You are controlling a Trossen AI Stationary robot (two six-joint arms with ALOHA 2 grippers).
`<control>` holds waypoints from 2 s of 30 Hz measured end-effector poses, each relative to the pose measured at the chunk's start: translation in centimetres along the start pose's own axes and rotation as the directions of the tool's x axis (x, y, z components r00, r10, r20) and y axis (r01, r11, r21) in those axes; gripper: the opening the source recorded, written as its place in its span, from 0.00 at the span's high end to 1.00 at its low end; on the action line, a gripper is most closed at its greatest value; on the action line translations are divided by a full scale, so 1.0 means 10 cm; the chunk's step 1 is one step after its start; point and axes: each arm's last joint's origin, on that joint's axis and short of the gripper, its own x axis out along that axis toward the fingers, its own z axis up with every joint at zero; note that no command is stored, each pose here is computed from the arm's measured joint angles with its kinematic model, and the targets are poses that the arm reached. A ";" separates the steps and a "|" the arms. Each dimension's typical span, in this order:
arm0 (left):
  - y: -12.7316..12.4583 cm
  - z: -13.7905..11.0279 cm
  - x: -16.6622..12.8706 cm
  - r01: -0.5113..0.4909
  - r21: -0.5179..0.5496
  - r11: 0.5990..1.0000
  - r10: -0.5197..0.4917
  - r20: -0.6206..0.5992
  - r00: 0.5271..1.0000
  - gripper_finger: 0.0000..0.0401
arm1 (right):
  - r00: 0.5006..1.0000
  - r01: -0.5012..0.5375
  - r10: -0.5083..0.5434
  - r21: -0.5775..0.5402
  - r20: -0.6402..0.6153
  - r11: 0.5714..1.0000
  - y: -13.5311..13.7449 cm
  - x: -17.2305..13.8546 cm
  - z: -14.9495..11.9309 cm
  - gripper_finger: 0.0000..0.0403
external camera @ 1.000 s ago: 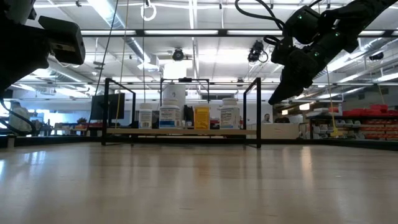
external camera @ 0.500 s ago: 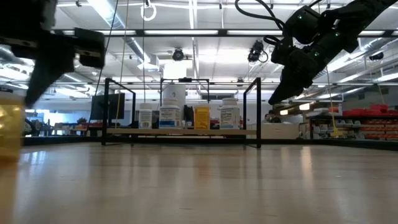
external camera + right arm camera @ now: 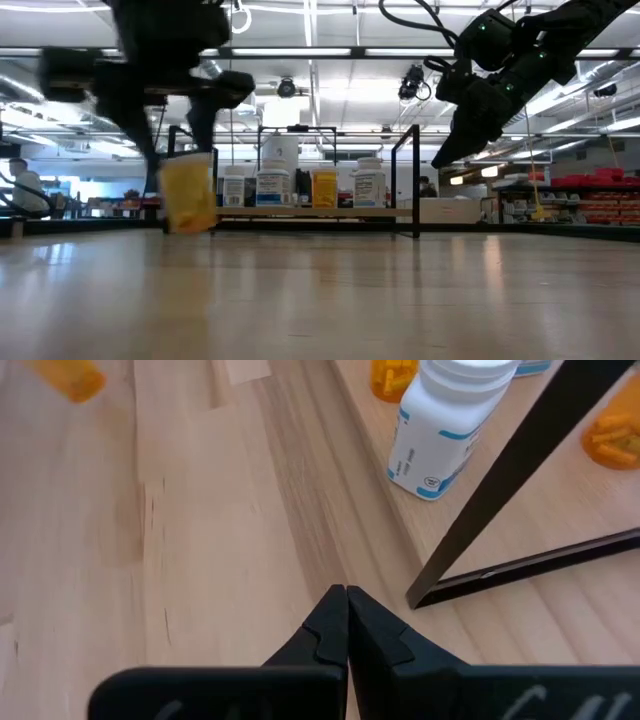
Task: Pick and place medicine bottles onto shelf by color
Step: Put the orange pill bottle on the shelf
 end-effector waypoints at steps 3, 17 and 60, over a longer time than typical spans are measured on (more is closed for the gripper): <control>0.16 -0.02 -0.06 -0.071 -0.130 0.989 0.070 -0.014 0.997 0.45 | 1.000 0.000 0.000 -0.017 0.001 1.000 0.00 0.00 0.00 0.99; 0.61 -0.29 -0.33 -0.174 -0.485 0.857 0.103 -0.168 0.980 0.45 | 1.000 0.000 0.000 -0.029 0.003 1.000 0.00 0.00 0.00 0.99; 1.52 -1.53 -0.53 -0.353 -0.896 0.269 0.067 -0.349 0.935 0.44 | 1.000 -0.001 0.001 0.000 0.019 1.000 0.00 0.00 0.02 0.99</control>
